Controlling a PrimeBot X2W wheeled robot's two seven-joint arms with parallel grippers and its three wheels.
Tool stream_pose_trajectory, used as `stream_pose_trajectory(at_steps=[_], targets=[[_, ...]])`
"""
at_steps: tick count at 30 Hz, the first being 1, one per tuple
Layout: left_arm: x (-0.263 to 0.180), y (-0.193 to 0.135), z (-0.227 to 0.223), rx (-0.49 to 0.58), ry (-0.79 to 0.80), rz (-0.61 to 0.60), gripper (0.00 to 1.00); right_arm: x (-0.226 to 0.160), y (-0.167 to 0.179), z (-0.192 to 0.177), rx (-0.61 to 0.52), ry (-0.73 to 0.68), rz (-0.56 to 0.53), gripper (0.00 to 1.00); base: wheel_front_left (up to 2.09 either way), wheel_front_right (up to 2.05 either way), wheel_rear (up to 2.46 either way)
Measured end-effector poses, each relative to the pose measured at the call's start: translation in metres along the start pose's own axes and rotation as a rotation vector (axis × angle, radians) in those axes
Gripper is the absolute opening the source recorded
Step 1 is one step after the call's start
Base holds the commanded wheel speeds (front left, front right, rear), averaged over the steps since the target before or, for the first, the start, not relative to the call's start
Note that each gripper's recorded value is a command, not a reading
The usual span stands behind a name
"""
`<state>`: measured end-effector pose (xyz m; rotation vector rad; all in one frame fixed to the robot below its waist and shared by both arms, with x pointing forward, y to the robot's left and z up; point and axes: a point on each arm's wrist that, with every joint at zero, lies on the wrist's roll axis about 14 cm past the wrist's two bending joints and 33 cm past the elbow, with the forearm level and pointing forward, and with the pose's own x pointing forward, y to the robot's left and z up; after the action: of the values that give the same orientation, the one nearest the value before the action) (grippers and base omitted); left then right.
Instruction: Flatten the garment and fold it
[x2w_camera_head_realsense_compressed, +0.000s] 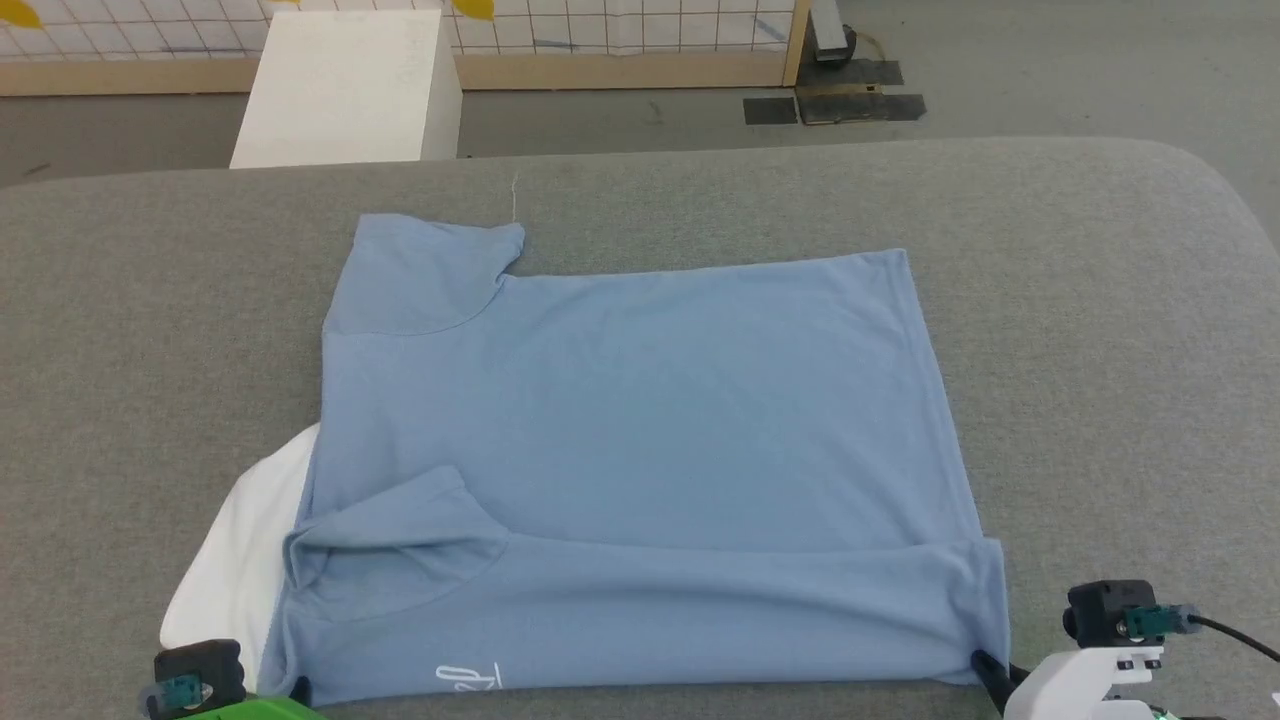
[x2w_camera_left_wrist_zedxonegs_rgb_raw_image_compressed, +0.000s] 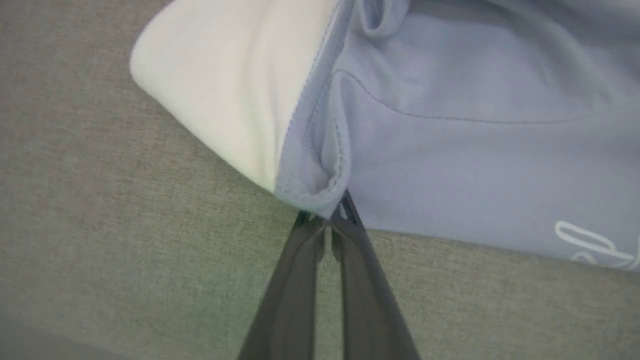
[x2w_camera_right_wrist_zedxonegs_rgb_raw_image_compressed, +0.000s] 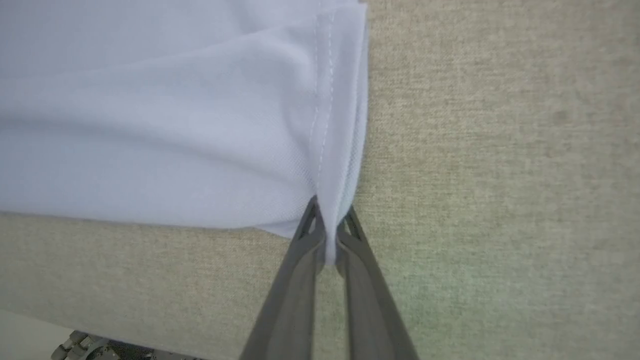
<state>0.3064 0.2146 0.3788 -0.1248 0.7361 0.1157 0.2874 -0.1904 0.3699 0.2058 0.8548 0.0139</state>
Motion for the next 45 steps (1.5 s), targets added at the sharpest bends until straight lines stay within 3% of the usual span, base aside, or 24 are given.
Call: stream_pose_trajectory(at_steps=[1,2,3,4,9,17,22,27,36,45], targets=[[0.000,-0.002,-0.002,-0.018,0.004,-0.008,0.75,0.001,0.000,-0.001,0.003,-0.002,0.002,0.05,0.00,0.00,0.00],[0.000,-0.003,-0.003,-0.029,0.009,-0.012,1.00,0.001,0.000,-0.001,0.004,-0.005,0.002,0.36,0.00,0.00,0.00],[0.000,-0.004,-0.004,-0.032,0.010,-0.018,1.00,0.001,0.001,-0.002,0.008,-0.011,0.005,0.61,0.00,0.00,0.00],[-0.001,-0.003,-0.003,-0.037,0.008,-0.018,1.00,0.001,0.001,0.000,0.015,-0.025,0.010,1.00,0.00,0.00,0.00],[-0.009,-0.003,0.006,-0.014,-0.021,-0.043,1.00,-0.004,0.003,0.012,0.047,-0.122,0.025,1.00,0.00,0.00,0.00],[-0.022,0.000,0.082,0.178,-0.273,-0.061,1.00,-0.024,0.007,0.064,0.038,-0.429,0.035,1.00,0.00,0.00,0.00],[-0.021,-0.030,0.156,0.238,-0.536,-0.151,1.00,-0.035,0.013,0.106,-0.016,-0.625,0.036,1.00,0.00,0.00,0.00],[0.006,-0.061,0.210,0.274,-0.643,-0.246,1.00,-0.033,0.017,0.133,-0.059,-0.734,0.033,1.00,0.00,0.00,0.00],[0.095,-0.086,0.260,0.286,-0.449,-0.282,1.00,-0.005,0.021,0.150,-0.071,-0.754,0.045,1.00,0.00,0.00,0.00],[0.171,-0.092,0.250,0.261,-0.106,-0.200,1.00,0.019,0.005,0.138,-0.043,-0.696,0.002,1.00,0.00,0.00,0.00]])
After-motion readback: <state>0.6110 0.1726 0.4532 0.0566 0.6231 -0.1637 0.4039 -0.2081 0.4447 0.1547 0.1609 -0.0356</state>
